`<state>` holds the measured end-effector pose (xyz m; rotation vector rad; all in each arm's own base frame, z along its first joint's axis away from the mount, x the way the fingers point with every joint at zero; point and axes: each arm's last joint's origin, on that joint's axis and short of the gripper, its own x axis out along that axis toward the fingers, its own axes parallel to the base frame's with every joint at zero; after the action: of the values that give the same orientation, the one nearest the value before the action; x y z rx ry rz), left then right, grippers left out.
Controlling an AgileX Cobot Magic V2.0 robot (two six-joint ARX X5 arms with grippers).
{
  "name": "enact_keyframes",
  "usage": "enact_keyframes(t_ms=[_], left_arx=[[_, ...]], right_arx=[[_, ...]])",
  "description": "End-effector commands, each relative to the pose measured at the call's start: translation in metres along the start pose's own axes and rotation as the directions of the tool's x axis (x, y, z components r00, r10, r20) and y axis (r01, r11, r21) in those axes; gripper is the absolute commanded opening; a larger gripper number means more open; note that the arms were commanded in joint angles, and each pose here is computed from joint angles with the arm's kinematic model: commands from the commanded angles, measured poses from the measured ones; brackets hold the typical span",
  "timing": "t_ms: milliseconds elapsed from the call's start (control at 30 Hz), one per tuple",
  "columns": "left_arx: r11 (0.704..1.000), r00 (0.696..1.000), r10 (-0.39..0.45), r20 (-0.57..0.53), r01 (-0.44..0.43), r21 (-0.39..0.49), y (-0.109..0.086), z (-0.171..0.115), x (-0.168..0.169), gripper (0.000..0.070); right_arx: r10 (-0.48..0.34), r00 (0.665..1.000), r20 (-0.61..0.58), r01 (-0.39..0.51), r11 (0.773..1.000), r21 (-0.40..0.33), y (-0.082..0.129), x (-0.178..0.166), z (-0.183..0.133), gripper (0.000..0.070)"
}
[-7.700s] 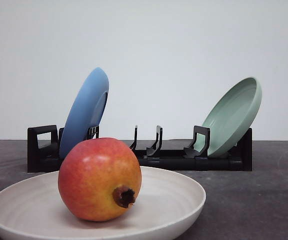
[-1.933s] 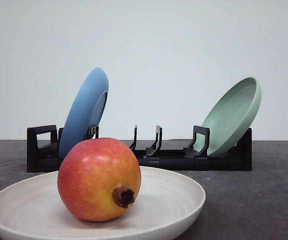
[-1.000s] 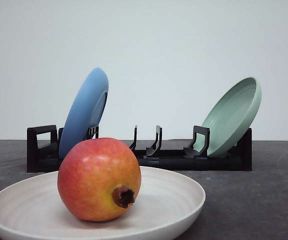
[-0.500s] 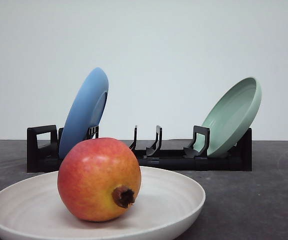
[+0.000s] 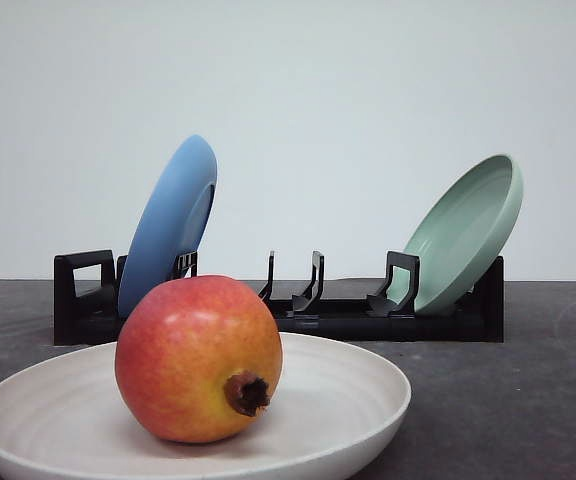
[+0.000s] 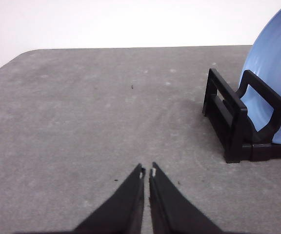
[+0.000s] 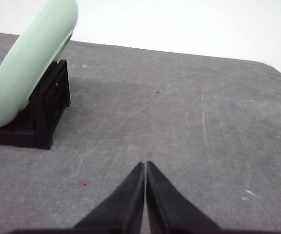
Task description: Place pomegranate in white plate
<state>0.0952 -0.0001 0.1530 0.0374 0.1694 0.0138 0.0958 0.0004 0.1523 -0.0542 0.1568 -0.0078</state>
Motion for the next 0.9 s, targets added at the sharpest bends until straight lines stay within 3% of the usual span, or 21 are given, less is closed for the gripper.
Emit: enact_keyframes(t_ms=[0,867], left_arx=[[1.0,1.0,-0.003,-0.009,0.003,0.01,-0.0002,-0.0034,0.001,0.0],[1.0,1.0,-0.003,-0.009,0.003,0.01,-0.0002,-0.0034,0.001,0.0]], right_arx=[[-0.006,1.0,0.007,0.006,1.0,0.011,-0.0002,0.0003,-0.0003,0.0],[-0.006,1.0,0.007,0.006,1.0,0.011,-0.0002,0.0003,-0.0003,0.0]])
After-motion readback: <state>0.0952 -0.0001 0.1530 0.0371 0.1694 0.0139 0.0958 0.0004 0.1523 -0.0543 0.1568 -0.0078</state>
